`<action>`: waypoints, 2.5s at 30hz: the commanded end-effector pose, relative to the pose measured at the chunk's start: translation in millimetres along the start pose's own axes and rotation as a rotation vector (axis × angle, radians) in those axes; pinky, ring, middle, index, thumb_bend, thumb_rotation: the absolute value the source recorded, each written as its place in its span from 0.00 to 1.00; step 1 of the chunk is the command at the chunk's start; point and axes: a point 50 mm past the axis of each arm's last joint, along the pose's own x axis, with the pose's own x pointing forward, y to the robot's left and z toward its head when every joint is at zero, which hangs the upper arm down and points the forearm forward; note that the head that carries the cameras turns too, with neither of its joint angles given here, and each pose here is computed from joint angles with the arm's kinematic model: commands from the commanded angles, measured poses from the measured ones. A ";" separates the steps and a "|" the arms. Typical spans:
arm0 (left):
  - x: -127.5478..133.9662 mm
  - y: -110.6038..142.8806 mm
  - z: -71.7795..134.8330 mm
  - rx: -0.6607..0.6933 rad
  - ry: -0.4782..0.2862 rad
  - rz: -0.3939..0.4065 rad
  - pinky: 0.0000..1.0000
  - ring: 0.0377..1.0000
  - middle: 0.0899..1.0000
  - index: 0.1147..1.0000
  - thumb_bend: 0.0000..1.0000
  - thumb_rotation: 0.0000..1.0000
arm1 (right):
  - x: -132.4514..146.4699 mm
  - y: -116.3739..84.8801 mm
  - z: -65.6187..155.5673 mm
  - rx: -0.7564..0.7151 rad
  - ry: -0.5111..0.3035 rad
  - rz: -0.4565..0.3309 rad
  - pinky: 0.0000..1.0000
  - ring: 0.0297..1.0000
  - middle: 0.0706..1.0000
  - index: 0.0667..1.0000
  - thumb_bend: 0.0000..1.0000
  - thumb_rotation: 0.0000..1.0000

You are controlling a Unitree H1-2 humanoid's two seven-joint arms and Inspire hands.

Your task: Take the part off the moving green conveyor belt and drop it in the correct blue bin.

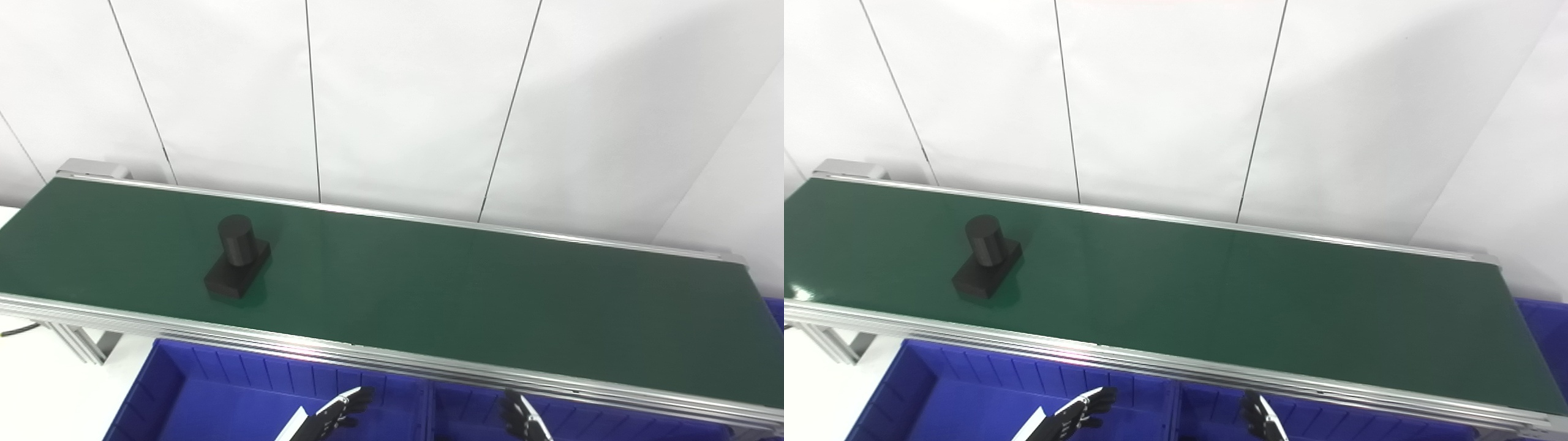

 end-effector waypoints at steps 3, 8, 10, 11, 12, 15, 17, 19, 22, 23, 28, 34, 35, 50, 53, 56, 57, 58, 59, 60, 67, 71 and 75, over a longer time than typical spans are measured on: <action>9.9 0.5 10.8 -0.006 -0.070 0.015 0.82 0.88 0.88 0.87 0.97 0.45 | 9.1 -12.4 29.1 0.053 -0.142 -0.038 0.81 0.84 0.85 0.88 1.00 0.41; 10.8 -2.2 10.8 -0.004 -0.070 0.019 0.83 0.88 0.89 0.87 0.99 0.46 | 18.1 -23.5 53.3 0.047 -0.240 -0.065 0.82 0.84 0.85 0.89 1.00 0.43; 11.7 -2.8 10.9 0.008 -0.071 0.020 0.82 0.88 0.88 0.87 0.99 0.47 | 25.8 -28.2 62.9 0.028 -0.287 -0.084 0.76 0.81 0.82 0.86 1.00 0.46; 12.1 -3.1 10.9 0.013 -0.072 0.022 0.82 0.88 0.88 0.87 0.99 0.47 | 29.9 -30.1 66.9 0.030 -0.305 -0.089 0.76 0.80 0.82 0.86 1.00 0.46; 12.6 -3.5 10.7 0.014 -0.072 0.023 0.82 0.88 0.88 0.87 0.99 0.48 | 33.6 -31.7 70.2 0.036 -0.318 -0.088 0.76 0.81 0.83 0.86 1.00 0.45; 14.0 -4.1 10.5 0.013 -0.071 0.027 0.82 0.88 0.88 0.86 0.98 0.48 | 47.6 -36.0 83.3 0.031 -0.378 -0.075 0.77 0.83 0.85 0.88 1.00 0.46; 14.9 -4.5 10.5 0.015 -0.072 0.033 0.82 0.87 0.88 0.86 0.97 0.48 | 57.6 -38.2 91.2 0.008 -0.415 -0.070 0.78 0.83 0.85 0.88 0.99 0.47; 15.5 -4.8 10.7 0.015 -0.073 0.036 0.82 0.87 0.87 0.86 0.98 0.49 | 67.9 -40.3 98.9 -0.023 -0.441 -0.064 0.78 0.84 0.85 0.89 0.98 0.49; 15.6 -5.2 11.1 0.020 -0.076 0.035 0.82 0.87 0.87 0.86 0.97 0.50 | 88.5 -43.2 111.7 -0.063 -0.468 -0.040 0.77 0.82 0.84 0.89 0.90 0.50; 15.6 -5.1 11.1 0.019 -0.076 0.034 0.82 0.87 0.87 0.86 0.97 0.50 | 93.9 -43.4 114.3 -0.068 -0.465 -0.032 0.77 0.82 0.84 0.88 0.88 0.47; 14.9 -4.6 10.7 0.030 -0.076 0.028 0.82 0.87 0.87 0.86 0.96 0.50 | 125.1 -40.1 126.6 -0.128 -0.411 0.034 0.78 0.82 0.84 0.88 0.84 0.44; 15.1 -5.1 10.7 0.031 -0.077 0.028 0.81 0.87 0.87 0.86 0.95 0.49 | 159.0 -28.2 133.8 -0.191 -0.361 0.086 0.76 0.81 0.84 0.87 0.85 0.44; 15.2 -5.3 10.7 0.029 -0.077 0.029 0.81 0.87 0.87 0.86 0.96 0.49 | 163.6 -26.0 134.2 -0.204 -0.353 0.093 0.76 0.82 0.84 0.88 0.86 0.46; 13.7 -6.5 10.8 0.040 -0.079 0.015 0.82 0.87 0.87 0.84 0.96 0.48 | 225.9 8.1 154.0 -0.304 -0.336 0.155 0.82 0.88 0.85 0.90 0.89 0.52; 12.8 -8.0 10.9 0.040 -0.079 0.015 0.81 0.87 0.87 0.84 0.96 0.47 | 238.7 16.3 159.8 -0.340 -0.345 0.169 0.77 0.83 0.85 0.90 0.88 0.53; 12.2 -9.7 10.6 0.045 -0.078 0.012 0.81 0.87 0.87 0.84 0.96 0.47 | 252.2 25.1 161.3 -0.346 -0.335 0.196 0.75 0.83 0.86 0.90 0.87 0.52; 12.2 -10.2 10.4 0.045 -0.078 0.011 0.81 0.87 0.87 0.84 0.97 0.48 | 255.0 27.1 161.3 -0.350 -0.328 0.200 0.75 0.83 0.87 0.90 0.88 0.52; 12.4 -10.9 10.8 0.051 -0.080 0.009 0.81 0.87 0.87 0.84 0.97 0.48 | 259.5 30.4 161.4 -0.358 -0.322 0.207 0.75 0.83 0.87 0.90 0.88 0.52; 12.6 -11.4 11.1 0.056 -0.082 0.008 0.80 0.86 0.87 0.84 0.96 0.48 | 262.3 32.6 161.4 -0.364 -0.319 0.211 0.77 0.84 0.87 0.90 0.88 0.53; 12.6 -12.1 11.5 0.059 -0.085 0.008 0.80 0.86 0.87 0.84 0.96 0.48 | 267.0 36.5 161.7 -0.373 -0.318 0.218 0.78 0.83 0.87 0.90 0.88 0.53; 11.5 -16.3 11.5 0.061 -0.087 0.017 0.78 0.85 0.86 0.83 0.97 0.48 | 293.0 61.0 165.9 -0.415 -0.297 0.261 0.69 0.81 0.88 0.89 0.90 0.55; 9.6 -17.5 10.5 0.060 -0.083 0.012 0.78 0.85 0.86 0.83 0.99 0.49 | 304.0 74.6 169.1 -0.400 -0.283 0.270 0.71 0.81 0.86 0.89 0.91 0.54; 7.8 -17.5 10.3 0.070 -0.084 0.008 0.77 0.85 0.86 0.84 1.00 0.51 | 313.3 86.8 170.0 -0.396 -0.274 0.284 0.66 0.78 0.85 0.88 0.90 0.51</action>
